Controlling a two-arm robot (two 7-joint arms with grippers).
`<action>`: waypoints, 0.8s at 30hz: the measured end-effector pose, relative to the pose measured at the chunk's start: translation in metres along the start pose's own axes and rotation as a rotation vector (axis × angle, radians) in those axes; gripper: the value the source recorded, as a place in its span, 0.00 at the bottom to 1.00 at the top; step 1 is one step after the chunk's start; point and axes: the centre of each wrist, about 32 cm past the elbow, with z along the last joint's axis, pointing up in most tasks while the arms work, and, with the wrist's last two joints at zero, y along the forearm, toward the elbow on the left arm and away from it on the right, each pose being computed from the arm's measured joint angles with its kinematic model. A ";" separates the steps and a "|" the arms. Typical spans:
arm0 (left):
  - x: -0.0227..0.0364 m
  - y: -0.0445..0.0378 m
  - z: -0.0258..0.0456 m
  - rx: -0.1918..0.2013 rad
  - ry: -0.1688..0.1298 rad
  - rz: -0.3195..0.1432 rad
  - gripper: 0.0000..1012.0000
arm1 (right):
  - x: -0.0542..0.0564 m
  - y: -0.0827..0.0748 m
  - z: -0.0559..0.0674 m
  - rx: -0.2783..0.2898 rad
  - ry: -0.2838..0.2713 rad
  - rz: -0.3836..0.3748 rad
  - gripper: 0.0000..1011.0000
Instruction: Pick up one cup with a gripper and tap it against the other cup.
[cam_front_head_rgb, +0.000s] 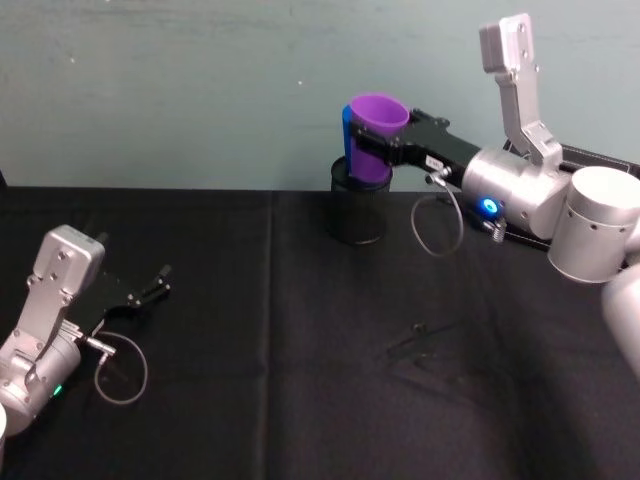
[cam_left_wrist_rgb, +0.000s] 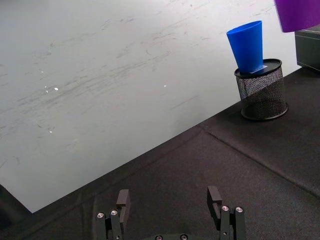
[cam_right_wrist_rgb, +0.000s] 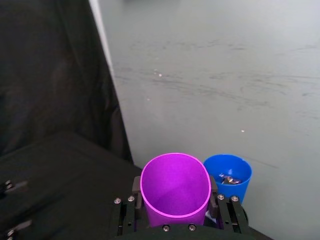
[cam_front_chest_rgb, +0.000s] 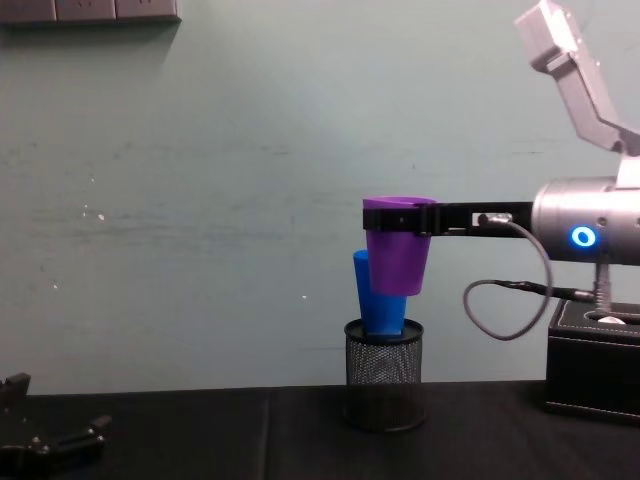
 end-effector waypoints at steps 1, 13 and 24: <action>0.0000 0.0000 0.0000 0.000 0.000 0.000 1.00 | 0.000 -0.002 0.000 -0.001 -0.002 0.006 0.72; 0.0000 0.0000 0.0000 0.000 0.000 0.000 1.00 | -0.002 -0.032 0.005 -0.024 -0.048 0.122 0.72; 0.0000 0.0000 0.0000 0.000 0.000 0.000 1.00 | -0.002 -0.065 -0.009 -0.026 -0.080 0.245 0.72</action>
